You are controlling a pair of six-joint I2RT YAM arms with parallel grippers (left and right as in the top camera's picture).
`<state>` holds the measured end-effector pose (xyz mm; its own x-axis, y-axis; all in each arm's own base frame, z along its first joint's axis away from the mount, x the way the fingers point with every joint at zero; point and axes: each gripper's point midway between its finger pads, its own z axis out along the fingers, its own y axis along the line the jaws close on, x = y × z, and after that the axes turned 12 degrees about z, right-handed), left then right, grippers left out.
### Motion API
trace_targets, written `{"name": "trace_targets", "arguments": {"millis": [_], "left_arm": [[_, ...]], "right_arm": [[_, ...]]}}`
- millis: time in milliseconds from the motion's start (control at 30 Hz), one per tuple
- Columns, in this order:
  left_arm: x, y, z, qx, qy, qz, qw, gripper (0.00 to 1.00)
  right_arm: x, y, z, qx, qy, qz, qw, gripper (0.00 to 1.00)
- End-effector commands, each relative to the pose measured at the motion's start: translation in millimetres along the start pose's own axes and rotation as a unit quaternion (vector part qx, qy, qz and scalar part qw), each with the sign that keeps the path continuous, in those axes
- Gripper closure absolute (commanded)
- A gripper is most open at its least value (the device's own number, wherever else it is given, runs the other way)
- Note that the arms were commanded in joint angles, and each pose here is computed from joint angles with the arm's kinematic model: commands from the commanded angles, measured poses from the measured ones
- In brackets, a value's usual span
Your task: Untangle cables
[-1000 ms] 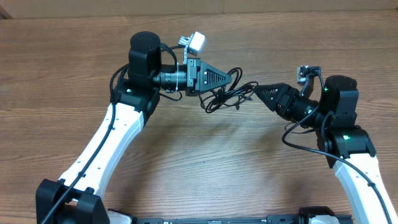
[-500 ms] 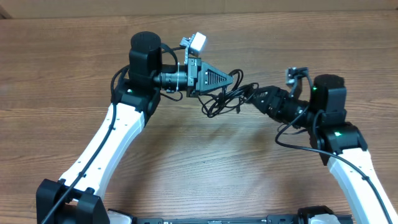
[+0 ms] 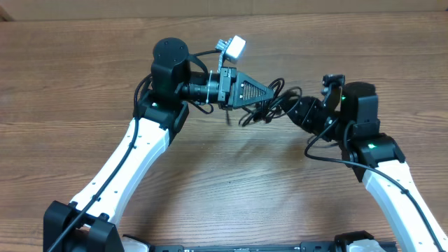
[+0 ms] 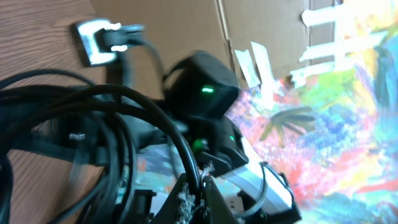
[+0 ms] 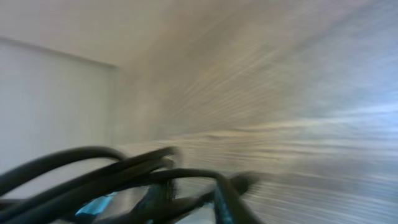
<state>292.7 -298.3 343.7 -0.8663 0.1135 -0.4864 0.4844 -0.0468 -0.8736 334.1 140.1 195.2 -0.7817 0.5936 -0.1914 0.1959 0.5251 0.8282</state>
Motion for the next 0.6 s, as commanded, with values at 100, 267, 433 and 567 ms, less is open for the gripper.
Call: {"name": "trace_targets", "arguments": {"millis": [100, 267, 433, 567], "left_arm": [[-6.8, -27.2, -20.2, 0.017, 0.005, 0.051, 0.999, 0.96], [-26.6, -15.0, -53.0, -0.013, -0.039, 0.112, 0.993, 0.96], [-35.9, -4.8, -74.9, -0.037, -0.062, 0.145, 0.987, 0.96], [-28.5, 9.5, -76.8, -0.052, -0.055, 0.163, 0.984, 0.96]], "right_arm": [[-3.9, -45.4, 0.8, 0.108, -0.025, 0.051, 0.992, 0.96], [6.2, -57.1, -1.9, 0.133, -0.008, 0.066, 0.989, 0.96], [13.2, -64.9, -4.2, 0.150, 0.004, 0.076, 0.986, 0.96], [12.6, -76.8, -8.3, 0.179, -0.007, 0.081, 0.980, 0.96]]}}
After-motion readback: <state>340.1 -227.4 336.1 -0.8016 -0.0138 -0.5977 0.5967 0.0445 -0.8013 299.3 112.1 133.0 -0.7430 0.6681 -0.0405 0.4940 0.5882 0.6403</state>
